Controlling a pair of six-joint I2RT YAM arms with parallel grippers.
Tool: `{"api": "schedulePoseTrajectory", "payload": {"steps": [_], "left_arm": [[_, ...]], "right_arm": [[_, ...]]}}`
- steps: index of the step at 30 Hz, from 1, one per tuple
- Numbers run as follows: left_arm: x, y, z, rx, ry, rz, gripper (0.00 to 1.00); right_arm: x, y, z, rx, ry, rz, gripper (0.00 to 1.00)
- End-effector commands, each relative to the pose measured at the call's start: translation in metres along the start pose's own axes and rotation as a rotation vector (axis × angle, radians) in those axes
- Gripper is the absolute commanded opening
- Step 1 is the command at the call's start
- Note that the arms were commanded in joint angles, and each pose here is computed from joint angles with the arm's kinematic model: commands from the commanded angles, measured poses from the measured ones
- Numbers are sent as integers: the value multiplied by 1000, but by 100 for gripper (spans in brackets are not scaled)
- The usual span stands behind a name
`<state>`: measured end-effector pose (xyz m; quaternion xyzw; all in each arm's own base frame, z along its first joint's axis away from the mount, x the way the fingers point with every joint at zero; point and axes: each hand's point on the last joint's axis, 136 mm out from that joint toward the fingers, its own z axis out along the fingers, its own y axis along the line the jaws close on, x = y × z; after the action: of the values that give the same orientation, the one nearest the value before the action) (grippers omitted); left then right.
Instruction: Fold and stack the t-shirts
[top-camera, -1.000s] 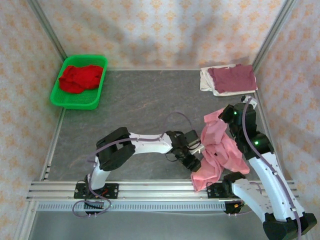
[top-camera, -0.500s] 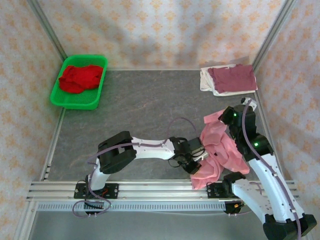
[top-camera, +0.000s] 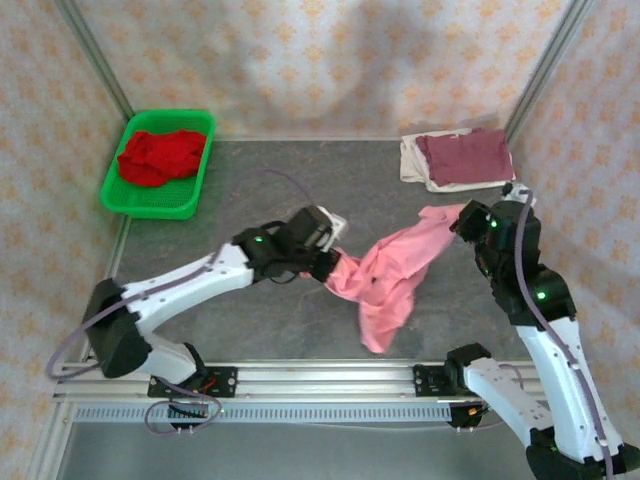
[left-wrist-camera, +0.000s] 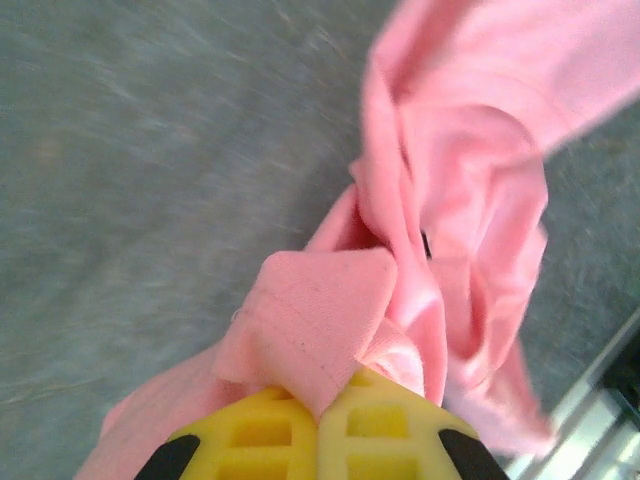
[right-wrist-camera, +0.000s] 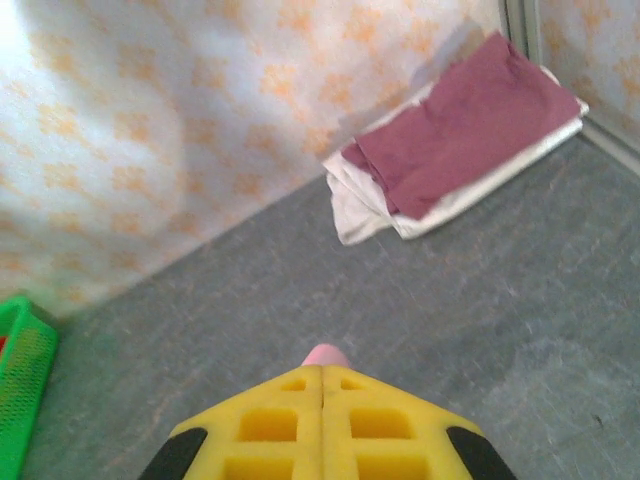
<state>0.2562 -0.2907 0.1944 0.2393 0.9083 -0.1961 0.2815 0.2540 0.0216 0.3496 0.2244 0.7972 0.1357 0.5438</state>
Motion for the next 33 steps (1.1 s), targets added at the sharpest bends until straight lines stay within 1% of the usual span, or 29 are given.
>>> {"api": "schedulePoseTrajectory", "payload": {"steps": [1, 3, 4, 5, 7, 9, 11, 12, 13, 14, 15, 17, 18, 19, 21, 23, 24, 26, 27, 30, 31, 32, 33], "left_arm": [[26, 50, -20, -135, 59, -9, 0], [29, 67, -36, -182, 39, -33, 0], [31, 78, -45, -228, 22, -43, 0], [33, 90, -56, -284, -4, -59, 0], [39, 108, -68, -334, -63, -92, 0], [48, 129, -76, -379, -109, -166, 1], [63, 153, -76, -410, -117, -278, 2], [71, 161, -72, -417, -111, -319, 5], [79, 170, -67, -427, -103, -355, 14], [88, 178, -61, -445, -88, -385, 28], [94, 184, -55, -459, -74, -407, 37], [107, 194, -45, -477, -35, -442, 39], [110, 195, -39, -473, -18, -445, 44], [112, 195, -33, -466, -5, -441, 53], [113, 195, -24, -452, 16, -434, 48], [110, 192, -16, -420, 33, -423, 49], [110, 188, -12, -393, 55, -419, 51], [118, 179, -3, -338, 115, -426, 51], [128, 178, -1, -342, 150, -453, 52], [173, 188, -3, -450, 261, -610, 50], [189, 190, -4, -486, 299, -659, 51], [201, 192, -6, -523, 320, -716, 55], [213, 192, -6, -548, 341, -771, 56]], "right_arm": [[-11, 0, -18, 4, -5, -25, 0], [-17, 3, -25, -14, -18, -29, 0], [-19, 5, -29, -25, -24, -33, 0], [-19, 4, -31, -27, -31, -34, 0], [-18, 0, -34, -24, -43, -44, 0], [-15, -9, -33, 8, -51, -51, 0], [-7, -19, -24, 57, -41, -65, 0], [-1, -24, -17, 82, -29, -74, 0], [7, -27, -8, 101, -9, -85, 0], [18, -32, 2, 117, 15, -90, 0], [27, -35, 11, 128, 35, -90, 0], [46, -38, 29, 127, 72, -81, 0], [56, -38, 38, 122, 92, -76, 0], [63, -40, 46, 124, 105, -69, 0], [75, -42, 58, 127, 130, -69, 0], [81, -43, 66, 135, 143, -75, 0], [82, -43, 69, 139, 147, -83, 0], [82, -43, 73, 144, 152, -100, 0], [82, -43, 74, 154, 155, -110, 0], [78, -44, 77, 166, 148, -126, 0], [78, -43, 79, 165, 145, -126, 0], [77, -43, 80, 165, 143, -124, 0], [78, -43, 82, 165, 145, -125, 0]]}}
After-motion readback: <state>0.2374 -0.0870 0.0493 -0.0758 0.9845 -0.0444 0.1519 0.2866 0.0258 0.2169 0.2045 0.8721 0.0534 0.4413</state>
